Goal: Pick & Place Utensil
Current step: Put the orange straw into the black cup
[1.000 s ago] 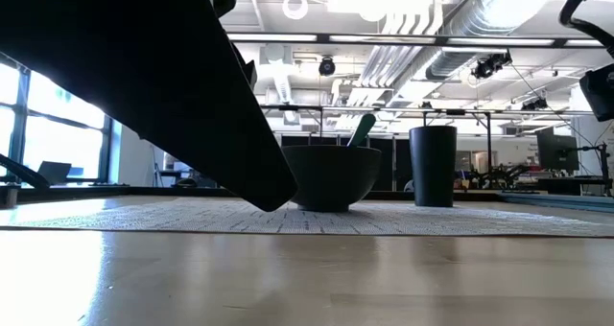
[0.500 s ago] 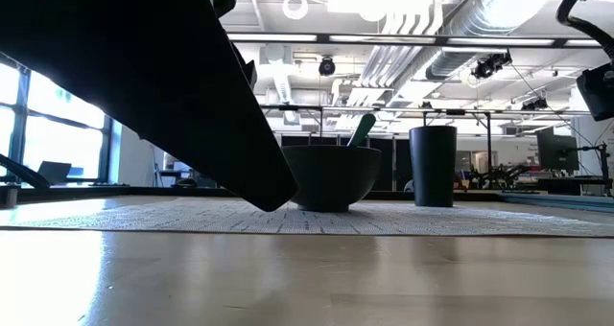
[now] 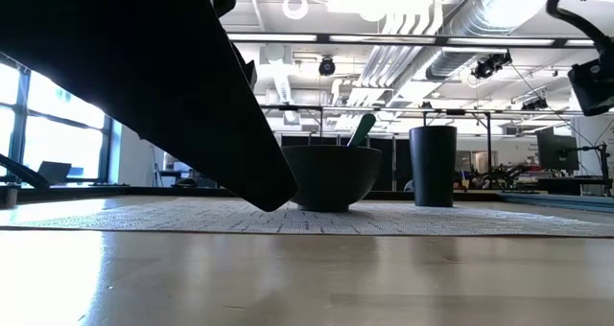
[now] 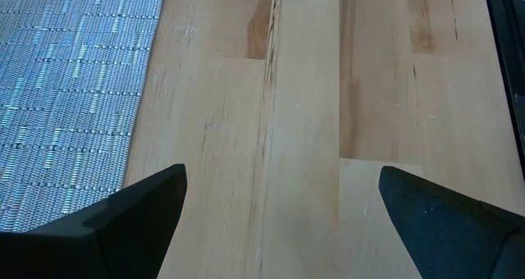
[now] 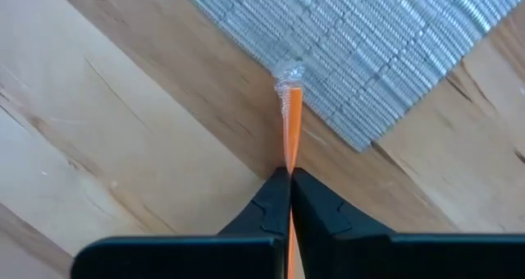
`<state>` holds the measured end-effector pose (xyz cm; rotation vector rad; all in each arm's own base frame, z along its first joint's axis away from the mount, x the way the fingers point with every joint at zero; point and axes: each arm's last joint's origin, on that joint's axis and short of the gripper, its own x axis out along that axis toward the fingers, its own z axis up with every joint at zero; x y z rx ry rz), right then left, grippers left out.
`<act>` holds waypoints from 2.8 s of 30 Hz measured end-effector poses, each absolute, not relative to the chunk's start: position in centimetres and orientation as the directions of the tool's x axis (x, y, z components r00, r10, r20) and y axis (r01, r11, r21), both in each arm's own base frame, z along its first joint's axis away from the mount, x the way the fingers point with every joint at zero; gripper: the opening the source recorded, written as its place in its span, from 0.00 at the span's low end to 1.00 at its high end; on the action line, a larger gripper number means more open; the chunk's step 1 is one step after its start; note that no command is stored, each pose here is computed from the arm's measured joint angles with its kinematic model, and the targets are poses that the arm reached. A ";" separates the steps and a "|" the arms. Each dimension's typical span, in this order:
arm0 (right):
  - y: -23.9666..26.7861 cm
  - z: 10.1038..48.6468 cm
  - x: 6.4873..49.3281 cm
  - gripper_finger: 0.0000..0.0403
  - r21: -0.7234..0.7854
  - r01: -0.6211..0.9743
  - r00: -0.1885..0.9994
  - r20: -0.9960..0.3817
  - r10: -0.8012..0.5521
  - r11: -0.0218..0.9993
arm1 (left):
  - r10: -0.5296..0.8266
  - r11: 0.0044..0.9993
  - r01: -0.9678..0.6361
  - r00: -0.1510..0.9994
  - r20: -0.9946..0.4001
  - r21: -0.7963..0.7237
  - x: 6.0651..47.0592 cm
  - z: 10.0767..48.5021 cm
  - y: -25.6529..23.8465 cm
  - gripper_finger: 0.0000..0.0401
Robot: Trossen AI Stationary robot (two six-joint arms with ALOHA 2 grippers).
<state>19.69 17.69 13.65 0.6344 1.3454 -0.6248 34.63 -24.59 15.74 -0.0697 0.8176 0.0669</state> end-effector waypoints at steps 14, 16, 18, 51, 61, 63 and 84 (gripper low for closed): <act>17.8 20.0 20.5 0.00 0.276 0.625 0.423 -0.906 -0.020 0.730 | 0.033 0.996 -0.086 0.682 -0.731 -0.036 34.6 15.7 -24.6 0.99; 17.2 22.1 20.4 0.00 0.315 0.576 0.527 -0.848 -0.048 0.755 | 0.033 0.996 -0.087 0.682 -0.730 -0.036 34.6 15.7 -24.6 0.99; 16.2 23.9 20.1 0.00 0.331 0.543 0.620 -0.778 -0.103 0.772 | 0.032 0.996 -0.086 0.682 -0.731 -0.036 34.6 15.7 -24.6 0.99; -4.5 37.0 19.8 0.00 0.055 0.940 0.339 -0.044 -0.940 0.336 | 0.033 0.996 -0.086 0.682 -0.731 -0.036 34.6 15.7 -24.6 0.99; -5.3 35.1 22.6 0.00 -0.131 0.891 0.424 -0.101 -0.900 0.435 | 0.032 0.996 -0.086 0.682 -0.731 -0.036 34.6 15.7 -24.6 0.99; -5.4 34.5 23.2 0.00 -0.144 0.888 0.424 -0.116 -0.898 0.438 | 0.032 0.996 -0.086 0.682 -0.731 -0.036 34.6 15.7 -24.6 0.99; -4.7 30.5 24.5 0.01 -0.108 0.966 0.211 -0.187 -0.959 0.233 | 0.010 0.994 -0.085 0.714 -0.700 -0.072 35.0 16.1 -24.8 0.99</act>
